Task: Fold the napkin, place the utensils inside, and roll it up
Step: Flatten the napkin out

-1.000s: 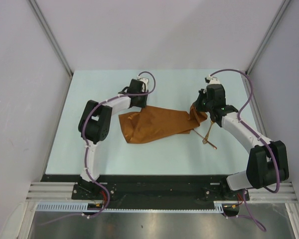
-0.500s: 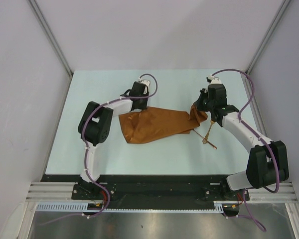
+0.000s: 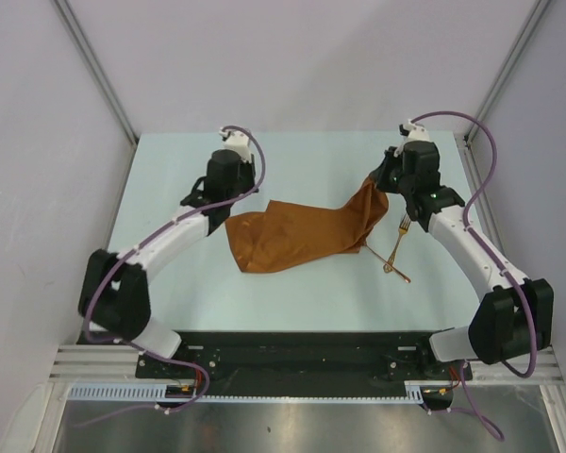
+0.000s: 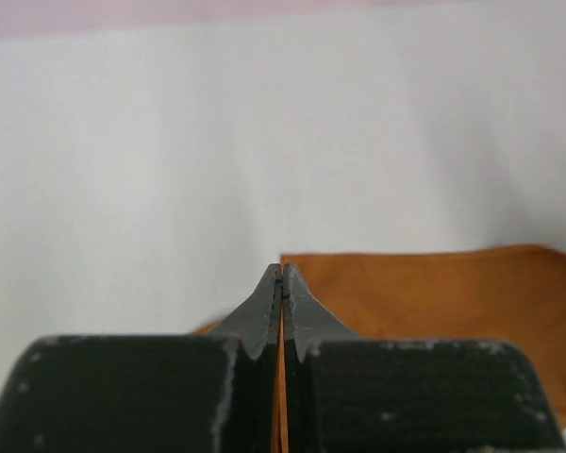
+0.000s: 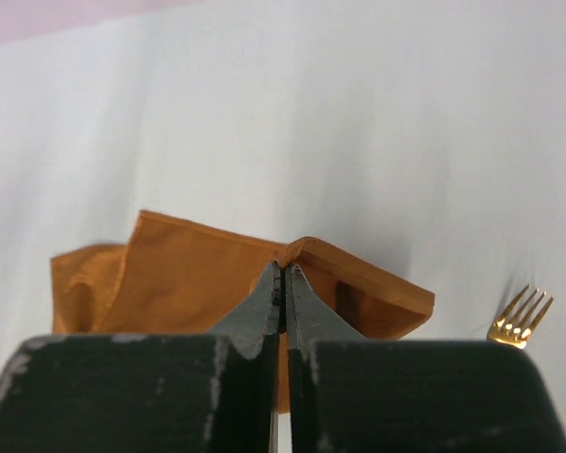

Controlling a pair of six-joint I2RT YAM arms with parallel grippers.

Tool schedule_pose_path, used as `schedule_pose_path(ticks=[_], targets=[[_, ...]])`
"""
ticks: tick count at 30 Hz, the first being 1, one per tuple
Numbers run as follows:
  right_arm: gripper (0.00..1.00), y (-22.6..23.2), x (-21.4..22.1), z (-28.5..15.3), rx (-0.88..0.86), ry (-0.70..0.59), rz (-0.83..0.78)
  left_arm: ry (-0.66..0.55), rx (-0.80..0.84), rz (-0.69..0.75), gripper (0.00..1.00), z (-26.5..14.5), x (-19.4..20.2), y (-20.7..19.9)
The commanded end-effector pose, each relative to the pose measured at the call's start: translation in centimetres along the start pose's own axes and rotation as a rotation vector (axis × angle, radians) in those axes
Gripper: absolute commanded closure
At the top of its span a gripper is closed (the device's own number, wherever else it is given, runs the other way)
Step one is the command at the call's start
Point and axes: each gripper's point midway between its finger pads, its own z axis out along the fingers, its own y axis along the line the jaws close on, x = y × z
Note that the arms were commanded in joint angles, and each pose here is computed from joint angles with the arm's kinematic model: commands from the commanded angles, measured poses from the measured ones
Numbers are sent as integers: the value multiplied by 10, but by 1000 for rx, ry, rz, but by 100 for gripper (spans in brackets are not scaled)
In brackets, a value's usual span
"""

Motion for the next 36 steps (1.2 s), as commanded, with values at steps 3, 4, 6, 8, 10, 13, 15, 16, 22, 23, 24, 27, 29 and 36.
schedule_pose_path(ticks=[3, 4, 6, 8, 10, 13, 15, 16, 22, 23, 24, 27, 29, 36], targets=[[100, 24, -58, -29, -70, -148, -22, -15, 90, -48, 100, -5, -21, 1], [100, 22, -56, -27, -62, -138, -18, 36, 97, -49, 98, 2, -9, 0], [100, 19, -44, -21, -53, -98, -4, 145, 168, -66, 89, 21, 22, -15], [100, 19, -37, -18, -60, -76, 4, 201, 182, -87, 75, 32, 39, -19], [100, 16, -27, -15, -53, -52, 10, 258, 184, -104, 64, 50, 57, -21], [100, 12, -14, -11, -42, -19, 18, 310, 196, -124, 54, 66, 72, -26], [100, 11, -8, -8, -41, -1, 23, 329, 199, -134, 49, 73, 76, -27], [100, 11, -5, -6, -41, 9, 27, 358, 193, -138, 48, 80, 88, -27], [100, 13, 1, 2, -53, 42, 34, 406, 122, -140, 46, 93, 112, -15], [100, 13, 1, 3, -53, 46, 33, 409, 120, -141, 46, 94, 114, -15], [100, 13, 3, 5, -51, 51, 30, 415, 118, -138, 47, 94, 116, -15], [100, 13, 1, 6, -47, 58, 25, 450, 81, -116, 50, 92, 128, -12], [100, 13, 3, 7, -48, 66, 23, 462, 50, -87, 49, 89, 135, -7], [100, 14, 7, 10, -56, 80, 31, 504, -27, 28, 50, 89, 155, -11]])
